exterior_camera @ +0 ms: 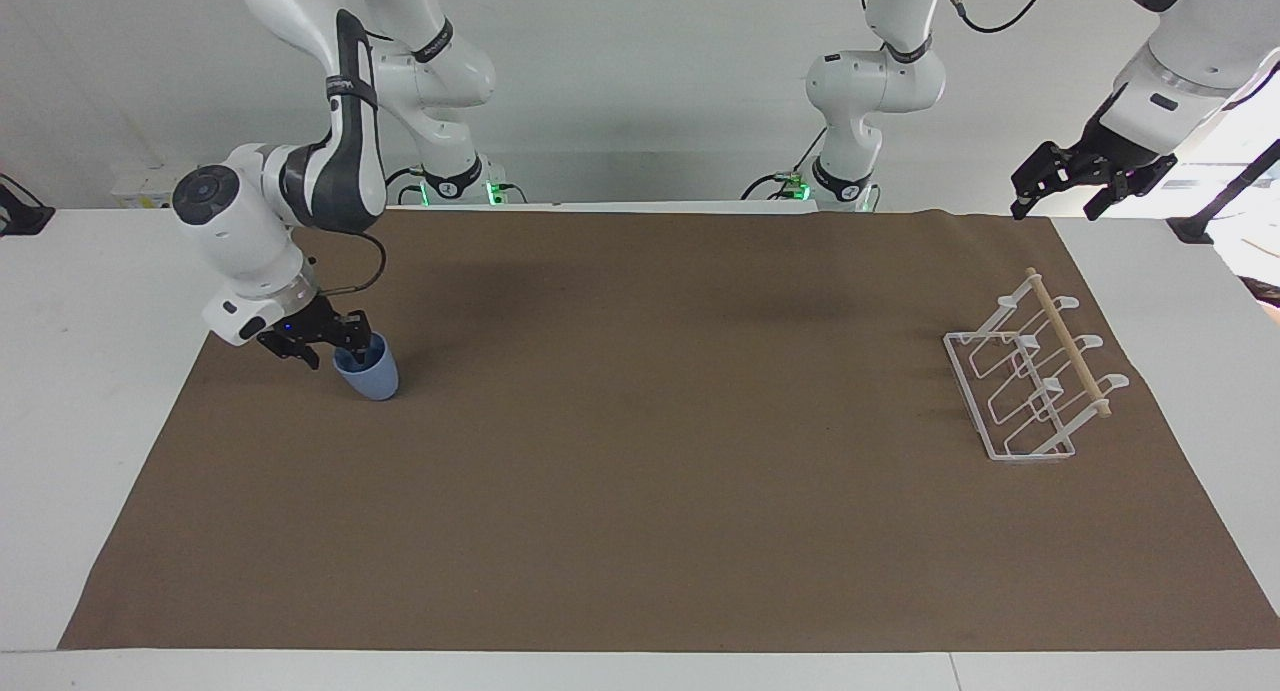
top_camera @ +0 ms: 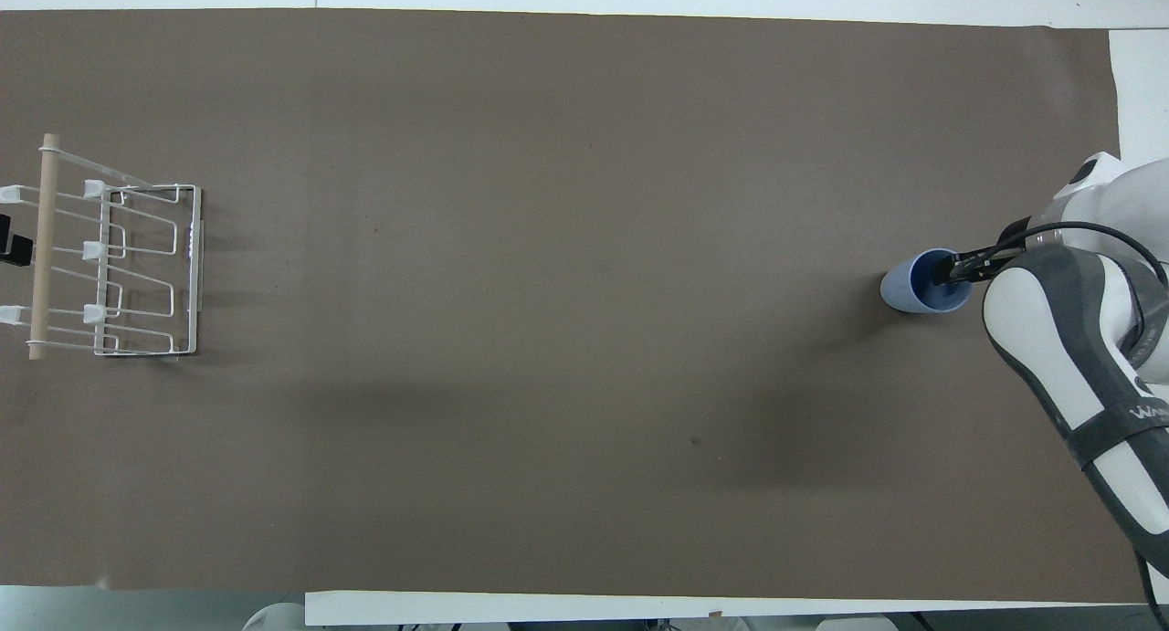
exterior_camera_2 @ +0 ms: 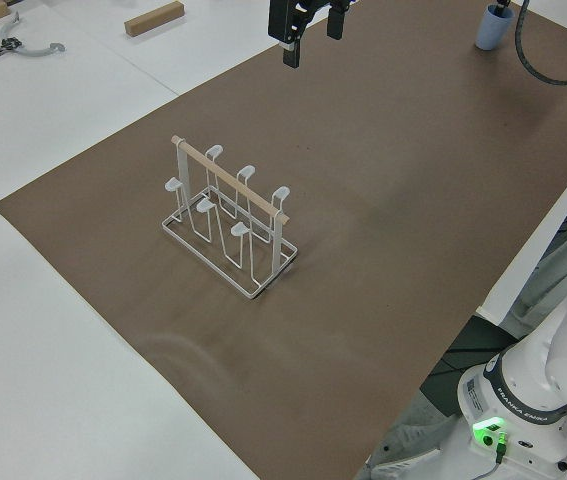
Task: Hang cup on cup holder
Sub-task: 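Grasp the light blue cup rim with the right gripper, then lift the cup sideways with the right gripper while the left gripper approaches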
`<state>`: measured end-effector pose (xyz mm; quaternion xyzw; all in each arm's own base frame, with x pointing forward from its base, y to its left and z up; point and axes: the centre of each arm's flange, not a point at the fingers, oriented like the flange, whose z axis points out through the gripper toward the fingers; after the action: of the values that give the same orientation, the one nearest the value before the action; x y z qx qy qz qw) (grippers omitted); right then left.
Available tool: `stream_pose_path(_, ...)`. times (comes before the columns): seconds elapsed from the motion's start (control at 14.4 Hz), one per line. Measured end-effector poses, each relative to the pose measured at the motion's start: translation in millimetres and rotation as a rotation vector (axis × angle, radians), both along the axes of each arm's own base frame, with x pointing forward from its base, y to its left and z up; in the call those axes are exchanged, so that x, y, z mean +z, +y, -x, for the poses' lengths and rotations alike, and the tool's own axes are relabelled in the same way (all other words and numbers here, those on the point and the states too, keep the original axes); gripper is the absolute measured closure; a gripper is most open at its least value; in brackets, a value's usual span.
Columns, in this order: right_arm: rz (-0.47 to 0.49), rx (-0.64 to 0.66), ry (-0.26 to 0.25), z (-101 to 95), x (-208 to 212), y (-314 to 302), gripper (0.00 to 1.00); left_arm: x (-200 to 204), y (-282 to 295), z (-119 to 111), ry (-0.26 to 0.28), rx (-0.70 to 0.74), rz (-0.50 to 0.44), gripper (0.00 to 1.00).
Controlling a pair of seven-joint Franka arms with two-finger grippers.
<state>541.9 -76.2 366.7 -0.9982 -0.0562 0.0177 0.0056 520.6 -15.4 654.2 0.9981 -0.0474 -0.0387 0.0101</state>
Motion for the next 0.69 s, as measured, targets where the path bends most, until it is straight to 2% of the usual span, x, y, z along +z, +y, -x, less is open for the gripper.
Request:
stream_pose_path(0.42,-0.001,-0.001,0.014,0.4,-7.7,-0.4,0.53,-1.6,0.1,0.7,0.004,0.000,0.000,0.00)
stream_pose_path(0.49,-0.001,-0.001,0.015,0.6,-7.9,-0.4,0.53,-3.1,0.2,1.6,0.008,0.000,0.000,0.00)
stream_pose_path(0.62,-0.001,-0.001,0.015,0.7,-8.2,-0.4,0.67,-5.1,0.3,3.5,0.013,0.001,0.000,0.00)
stream_pose_path(0.69,-0.001,-0.001,0.016,0.8,-8.3,-0.4,0.67,-5.6,0.4,4.4,0.014,0.002,0.001,0.00)
